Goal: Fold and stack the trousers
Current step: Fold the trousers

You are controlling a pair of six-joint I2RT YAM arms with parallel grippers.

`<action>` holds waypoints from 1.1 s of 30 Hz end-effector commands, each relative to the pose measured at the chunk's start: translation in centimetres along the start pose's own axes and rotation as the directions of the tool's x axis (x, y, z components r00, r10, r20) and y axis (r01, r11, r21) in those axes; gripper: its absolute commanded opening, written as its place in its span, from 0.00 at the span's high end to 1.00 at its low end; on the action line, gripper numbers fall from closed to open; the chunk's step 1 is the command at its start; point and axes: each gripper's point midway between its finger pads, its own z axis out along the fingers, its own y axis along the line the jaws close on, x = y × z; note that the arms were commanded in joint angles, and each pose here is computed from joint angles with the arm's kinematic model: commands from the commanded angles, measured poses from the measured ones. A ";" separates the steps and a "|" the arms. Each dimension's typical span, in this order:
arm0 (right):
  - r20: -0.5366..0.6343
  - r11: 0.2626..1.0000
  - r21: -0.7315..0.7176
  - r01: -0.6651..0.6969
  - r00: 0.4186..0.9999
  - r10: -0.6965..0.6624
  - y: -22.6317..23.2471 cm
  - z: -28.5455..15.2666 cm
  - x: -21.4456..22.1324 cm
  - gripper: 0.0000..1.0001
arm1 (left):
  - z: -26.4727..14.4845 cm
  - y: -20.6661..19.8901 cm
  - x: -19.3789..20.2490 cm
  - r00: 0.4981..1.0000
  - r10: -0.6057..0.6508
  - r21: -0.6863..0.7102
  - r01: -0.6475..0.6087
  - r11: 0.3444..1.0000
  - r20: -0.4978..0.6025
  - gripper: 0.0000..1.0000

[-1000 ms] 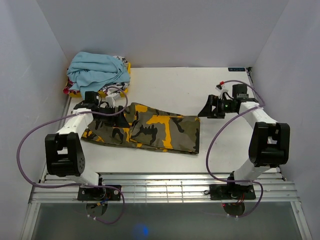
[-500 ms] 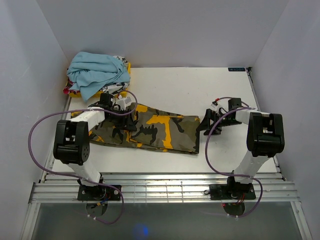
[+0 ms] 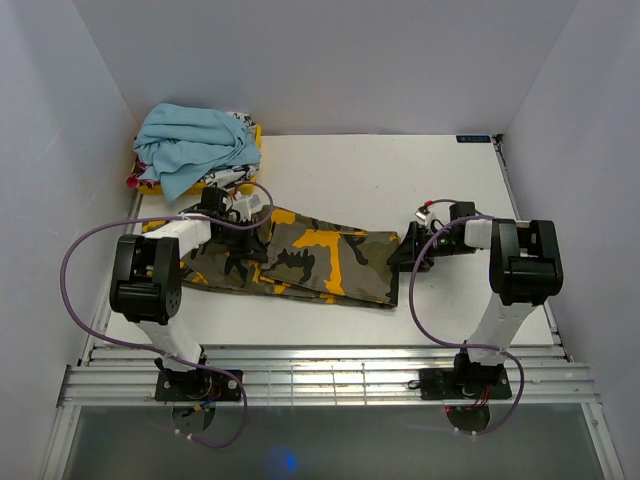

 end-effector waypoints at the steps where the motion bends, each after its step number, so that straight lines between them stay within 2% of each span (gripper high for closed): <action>1: -0.067 0.993 0.108 -0.042 0.996 0.050 -3.7 1.1 3.2 0.29 | 0.1 0.7 -1.0 1.000 0.022 -0.044 -0.022 0.999 0.021 1.00; 4: -0.068 0.994 0.095 -0.052 0.996 0.058 -3.7 1.3 3.0 0.39 | 0.1 1.5 -0.8 1.000 0.017 -0.088 -0.015 0.996 0.019 1.00; 6: -0.068 0.995 0.085 -0.050 0.996 0.055 -3.6 1.4 2.8 0.48 | 0.0 2.0 -0.7 1.000 0.015 -0.118 -0.012 0.993 0.022 1.00; 8: -0.071 0.995 0.076 -0.057 0.996 0.062 -3.6 1.5 2.7 0.77 | 0.0 2.1 -0.4 1.000 0.011 -0.123 -0.008 0.992 0.019 1.00; 9: -0.071 0.996 0.075 -0.057 0.996 0.062 -3.6 1.5 2.6 0.91 | -0.1 2.0 -0.4 1.000 0.008 -0.120 -0.006 0.993 0.015 0.95; 11: -0.070 0.998 0.062 -0.030 0.997 0.034 -3.0 1.3 1.7 0.92 | -0.5 1.4 -1.0 0.999 0.028 -0.103 -0.025 0.994 0.025 0.79; 12: -0.054 0.998 0.066 -0.022 0.998 0.026 -3.0 0.9 1.3 0.92 | -0.9 0.9 -1.2 0.999 0.041 -0.091 -0.038 0.995 0.029 0.62; 16: 0.000 0.993 0.104 0.057 0.998 -0.058 -2.2 -2.0 -0.7 0.92 | -3.8 -1.0 -3.4 0.981 0.155 -0.102 -0.144 0.984 0.114 0.37; 19: 0.004 0.988 0.128 0.084 0.996 -0.085 -2.0 -4.6 -1.1 0.92 | -6.5 -1.7 -4.2 0.966 0.189 -0.119 -0.170 0.978 0.177 0.29; 23: 0.008 0.978 0.181 0.104 0.994 -0.107 -2.4 -8.0 -1.6 0.92 | -8.9 -0.5 -3.7 0.969 0.162 -0.141 -0.136 0.981 0.189 0.23; 24: 0.012 0.979 0.193 0.070 0.997 -0.074 -2.7 -9.2 -1.3 0.92 | -10.1 1.3 -3.6 0.970 0.116 -0.161 -0.082 0.984 0.213 0.23; 26: 0.010 0.969 0.223 0.102 0.994 -0.107 -3.2 -10.8 -1.6 0.92 | -11.2 2.7 -3.0 0.972 0.089 -0.175 -0.050 0.983 0.218 0.22; 27: 0.045 0.964 0.243 0.110 0.991 -0.124 -3.3 -12.5 -2.8 0.92 | -12.3 4.4 -2.9 0.969 0.053 -0.198 -0.005 0.980 0.241 0.22; 33: 0.121 0.973 0.200 0.111 0.983 -0.137 -0.7 -17.3 -5.7 0.92 | -15.7 10.3 -0.8 0.958 -0.042 -0.257 0.118 0.959 0.283 0.20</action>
